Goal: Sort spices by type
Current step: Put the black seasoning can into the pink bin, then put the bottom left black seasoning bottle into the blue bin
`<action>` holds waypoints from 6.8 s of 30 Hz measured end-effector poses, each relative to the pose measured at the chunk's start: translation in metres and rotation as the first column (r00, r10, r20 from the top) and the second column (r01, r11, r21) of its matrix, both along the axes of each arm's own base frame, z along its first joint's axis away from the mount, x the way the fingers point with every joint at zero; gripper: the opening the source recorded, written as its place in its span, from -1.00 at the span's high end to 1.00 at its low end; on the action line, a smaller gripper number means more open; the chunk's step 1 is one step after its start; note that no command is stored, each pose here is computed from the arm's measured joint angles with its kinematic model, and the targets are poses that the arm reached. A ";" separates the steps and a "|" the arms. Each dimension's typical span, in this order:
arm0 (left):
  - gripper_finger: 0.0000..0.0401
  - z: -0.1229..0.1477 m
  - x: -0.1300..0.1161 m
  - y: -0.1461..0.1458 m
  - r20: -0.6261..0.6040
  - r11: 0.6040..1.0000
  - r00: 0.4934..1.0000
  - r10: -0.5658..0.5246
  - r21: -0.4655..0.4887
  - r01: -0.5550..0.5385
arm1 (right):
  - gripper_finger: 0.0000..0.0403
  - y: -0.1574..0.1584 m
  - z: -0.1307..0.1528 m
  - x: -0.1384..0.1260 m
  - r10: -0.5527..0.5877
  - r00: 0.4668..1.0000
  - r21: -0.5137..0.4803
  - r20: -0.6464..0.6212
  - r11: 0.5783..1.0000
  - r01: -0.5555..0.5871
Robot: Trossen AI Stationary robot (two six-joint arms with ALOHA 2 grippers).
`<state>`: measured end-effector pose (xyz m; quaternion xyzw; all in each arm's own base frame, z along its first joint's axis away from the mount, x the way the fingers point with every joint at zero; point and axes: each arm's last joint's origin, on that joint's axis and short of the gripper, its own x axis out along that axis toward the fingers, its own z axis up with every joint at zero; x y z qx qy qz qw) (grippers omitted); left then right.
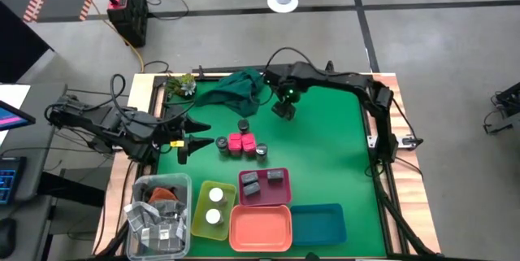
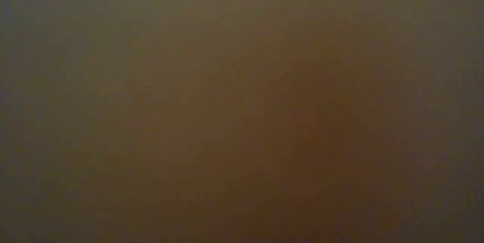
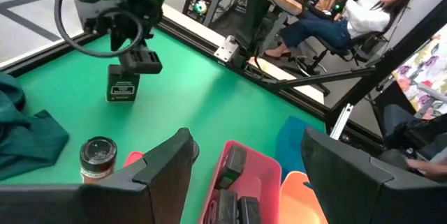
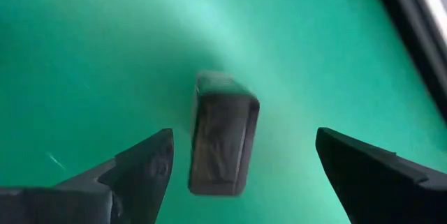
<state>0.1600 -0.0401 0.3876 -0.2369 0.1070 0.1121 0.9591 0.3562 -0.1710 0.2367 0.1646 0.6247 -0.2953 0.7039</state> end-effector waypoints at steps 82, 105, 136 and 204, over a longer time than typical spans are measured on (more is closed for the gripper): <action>-0.27 -0.012 0.022 0.045 -0.193 0.974 0.956 0.219 -0.004 -0.224 | -0.01 0.272 0.012 0.020 0.716 0.627 0.097 0.306 0.632 -0.769; -0.27 -0.096 0.082 0.032 -0.748 0.992 0.662 -0.043 0.046 0.116 | -0.13 0.238 0.076 0.027 0.609 0.730 0.083 0.310 0.748 -0.659; -0.27 -0.133 0.084 0.035 -0.798 0.956 0.603 0.004 0.181 0.232 | -0.13 0.209 0.123 -0.001 0.567 0.759 -0.097 0.319 0.817 -0.569; -0.03 -0.047 0.087 0.047 -0.548 0.984 0.827 -0.129 0.032 0.174 | -0.13 0.124 0.105 -0.103 0.362 0.863 -0.182 0.352 0.931 -0.316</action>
